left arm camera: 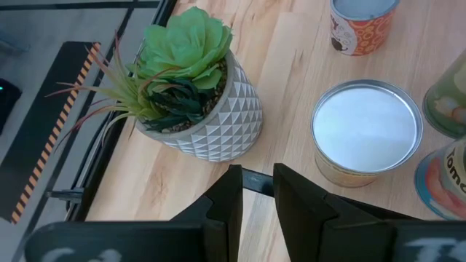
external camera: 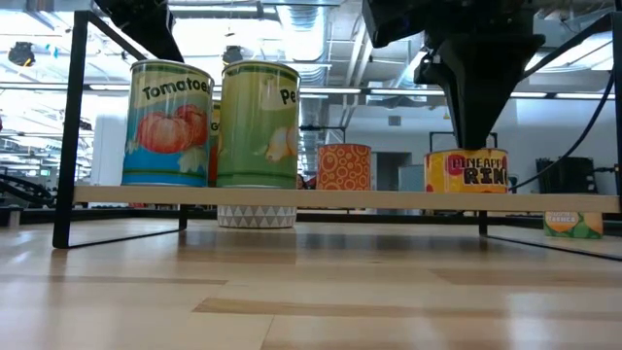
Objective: Pick and place cans onto a shelf
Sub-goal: Put the canned pineapple rings on the shelf, then put the canned sliced peaches on the shelf
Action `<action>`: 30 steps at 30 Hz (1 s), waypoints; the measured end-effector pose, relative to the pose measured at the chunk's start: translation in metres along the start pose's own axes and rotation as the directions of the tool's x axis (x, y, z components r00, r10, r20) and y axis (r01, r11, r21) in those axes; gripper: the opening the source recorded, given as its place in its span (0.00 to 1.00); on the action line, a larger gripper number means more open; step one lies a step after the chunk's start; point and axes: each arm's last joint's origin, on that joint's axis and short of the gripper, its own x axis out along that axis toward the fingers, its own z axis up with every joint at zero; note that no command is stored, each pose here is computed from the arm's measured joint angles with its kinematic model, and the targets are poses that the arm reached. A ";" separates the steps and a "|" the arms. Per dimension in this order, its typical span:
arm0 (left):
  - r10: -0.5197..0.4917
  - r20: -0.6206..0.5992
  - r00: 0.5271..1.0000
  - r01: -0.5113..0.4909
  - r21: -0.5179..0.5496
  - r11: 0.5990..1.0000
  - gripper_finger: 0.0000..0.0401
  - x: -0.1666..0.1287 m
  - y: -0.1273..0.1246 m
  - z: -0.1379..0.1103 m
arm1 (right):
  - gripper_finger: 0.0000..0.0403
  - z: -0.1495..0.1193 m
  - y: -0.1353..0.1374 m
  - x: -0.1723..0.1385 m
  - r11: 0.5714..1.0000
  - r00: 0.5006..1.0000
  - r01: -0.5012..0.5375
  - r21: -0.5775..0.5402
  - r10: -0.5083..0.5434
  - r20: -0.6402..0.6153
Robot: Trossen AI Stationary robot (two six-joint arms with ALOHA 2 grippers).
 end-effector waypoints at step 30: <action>-0.003 0.011 1.000 0.004 -0.028 1.000 0.17 0.000 0.000 0.001 | 0.18 -0.056 -0.070 -0.148 0.883 0.831 0.441 0.158 -0.469 0.300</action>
